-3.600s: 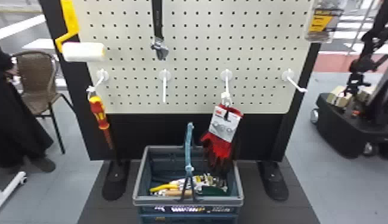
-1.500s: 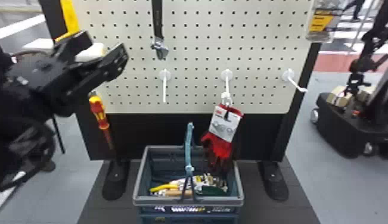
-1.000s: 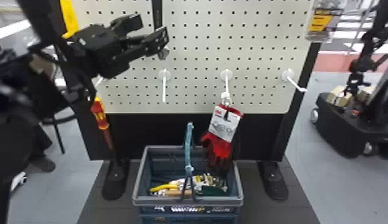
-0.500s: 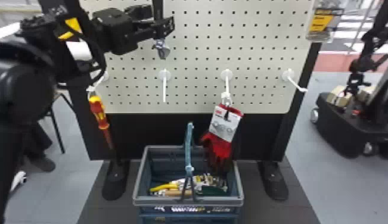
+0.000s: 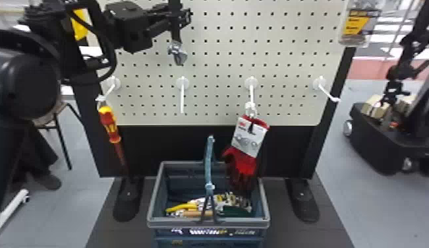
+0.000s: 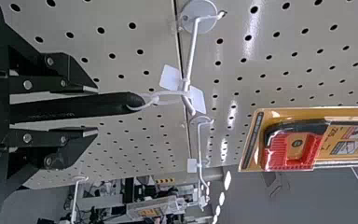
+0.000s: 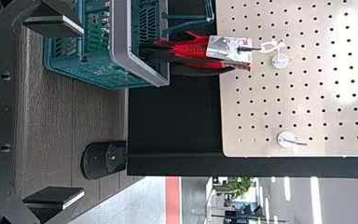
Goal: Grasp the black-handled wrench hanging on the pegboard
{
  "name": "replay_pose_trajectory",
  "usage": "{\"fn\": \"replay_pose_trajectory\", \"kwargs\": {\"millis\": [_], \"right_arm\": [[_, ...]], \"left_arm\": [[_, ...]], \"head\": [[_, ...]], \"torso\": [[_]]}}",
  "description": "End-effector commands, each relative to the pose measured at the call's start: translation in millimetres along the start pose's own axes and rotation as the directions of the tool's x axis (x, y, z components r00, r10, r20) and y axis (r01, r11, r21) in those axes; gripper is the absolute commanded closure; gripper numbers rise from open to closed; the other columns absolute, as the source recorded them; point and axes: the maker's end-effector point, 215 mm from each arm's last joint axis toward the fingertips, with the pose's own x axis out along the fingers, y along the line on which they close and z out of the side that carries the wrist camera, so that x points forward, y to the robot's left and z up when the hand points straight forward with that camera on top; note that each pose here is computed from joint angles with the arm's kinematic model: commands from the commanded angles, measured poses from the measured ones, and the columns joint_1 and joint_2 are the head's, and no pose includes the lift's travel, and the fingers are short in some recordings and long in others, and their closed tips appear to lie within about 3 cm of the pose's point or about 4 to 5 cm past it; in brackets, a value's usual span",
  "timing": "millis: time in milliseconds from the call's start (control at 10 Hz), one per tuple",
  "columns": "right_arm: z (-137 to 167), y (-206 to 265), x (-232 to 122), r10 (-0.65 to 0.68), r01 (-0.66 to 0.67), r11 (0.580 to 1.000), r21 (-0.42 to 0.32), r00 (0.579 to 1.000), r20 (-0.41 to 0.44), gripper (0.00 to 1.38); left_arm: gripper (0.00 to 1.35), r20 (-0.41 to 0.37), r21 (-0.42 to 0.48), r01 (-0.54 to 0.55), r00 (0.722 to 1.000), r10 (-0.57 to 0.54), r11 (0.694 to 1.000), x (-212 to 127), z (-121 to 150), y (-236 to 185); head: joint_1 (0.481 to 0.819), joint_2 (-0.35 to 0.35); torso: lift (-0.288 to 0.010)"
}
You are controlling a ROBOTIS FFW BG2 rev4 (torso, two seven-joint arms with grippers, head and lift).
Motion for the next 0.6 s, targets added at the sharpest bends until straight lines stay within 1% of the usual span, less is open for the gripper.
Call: {"fn": "replay_pose_trajectory", "kwargs": {"millis": [0, 500], "right_arm": [[-0.3, 0.0, 0.7, 0.0, 0.0, 1.0, -0.002, 1.0, 0.0, 0.1], [-0.3, 0.0, 0.7, 0.0, 0.0, 1.0, -0.002, 1.0, 0.0, 0.1]], "left_arm": [[1.17, 0.008, 0.01, 0.002, 1.0, -0.002, 1.0, 0.8, 6.3, -0.2], [1.17, 0.02, 0.005, 0.006, 1.0, -0.006, 1.0, -0.3, 6.5, -1.3]], "head": [[0.549, 0.0], [0.549, 0.0]], "torso": [[-0.1], [-0.1]]}}
